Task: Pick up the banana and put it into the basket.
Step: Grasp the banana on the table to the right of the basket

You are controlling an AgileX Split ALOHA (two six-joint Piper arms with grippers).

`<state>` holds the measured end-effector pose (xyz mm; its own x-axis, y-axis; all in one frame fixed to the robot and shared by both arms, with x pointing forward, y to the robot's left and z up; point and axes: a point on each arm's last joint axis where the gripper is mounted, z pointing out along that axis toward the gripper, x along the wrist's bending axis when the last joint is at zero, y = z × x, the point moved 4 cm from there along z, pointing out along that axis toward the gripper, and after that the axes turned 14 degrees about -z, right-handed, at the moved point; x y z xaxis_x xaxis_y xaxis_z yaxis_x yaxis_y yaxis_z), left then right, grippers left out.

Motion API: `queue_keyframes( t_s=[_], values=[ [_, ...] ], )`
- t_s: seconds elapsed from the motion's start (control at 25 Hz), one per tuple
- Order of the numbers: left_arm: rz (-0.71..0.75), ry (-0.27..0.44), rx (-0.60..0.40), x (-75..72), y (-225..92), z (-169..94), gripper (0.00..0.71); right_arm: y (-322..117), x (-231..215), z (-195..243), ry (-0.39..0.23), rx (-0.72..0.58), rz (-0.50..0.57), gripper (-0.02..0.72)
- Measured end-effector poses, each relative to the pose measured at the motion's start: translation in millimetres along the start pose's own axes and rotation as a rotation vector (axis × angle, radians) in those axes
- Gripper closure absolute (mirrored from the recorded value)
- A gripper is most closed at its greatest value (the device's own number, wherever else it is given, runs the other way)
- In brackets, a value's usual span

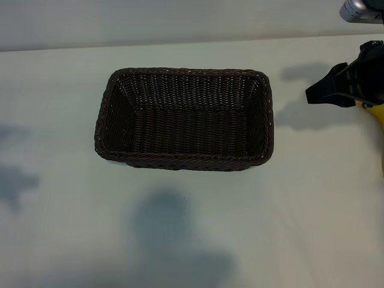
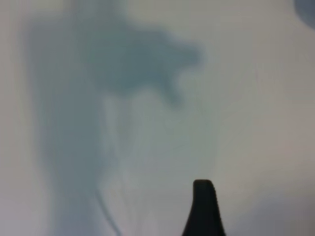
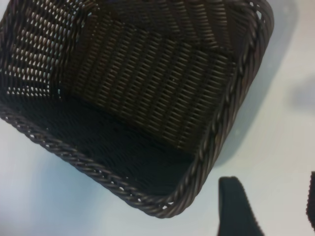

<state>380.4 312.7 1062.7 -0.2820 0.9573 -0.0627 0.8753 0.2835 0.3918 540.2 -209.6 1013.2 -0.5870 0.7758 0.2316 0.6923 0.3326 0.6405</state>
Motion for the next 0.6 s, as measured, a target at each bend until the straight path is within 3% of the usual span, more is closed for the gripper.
queue_keyframes(
  t_s=[0.32,0.6],
  values=[
    [-0.002,-0.025,-0.093,18.1,-75.8,20.9,0.139,0.0,0.0,0.0,0.000,0.000,0.000,0.327],
    [-0.008,-0.071,-0.271,23.1,-95.7,15.5,0.139,0.7,-0.9,0.0,-0.007,-0.005,0.000,0.327]
  ],
)
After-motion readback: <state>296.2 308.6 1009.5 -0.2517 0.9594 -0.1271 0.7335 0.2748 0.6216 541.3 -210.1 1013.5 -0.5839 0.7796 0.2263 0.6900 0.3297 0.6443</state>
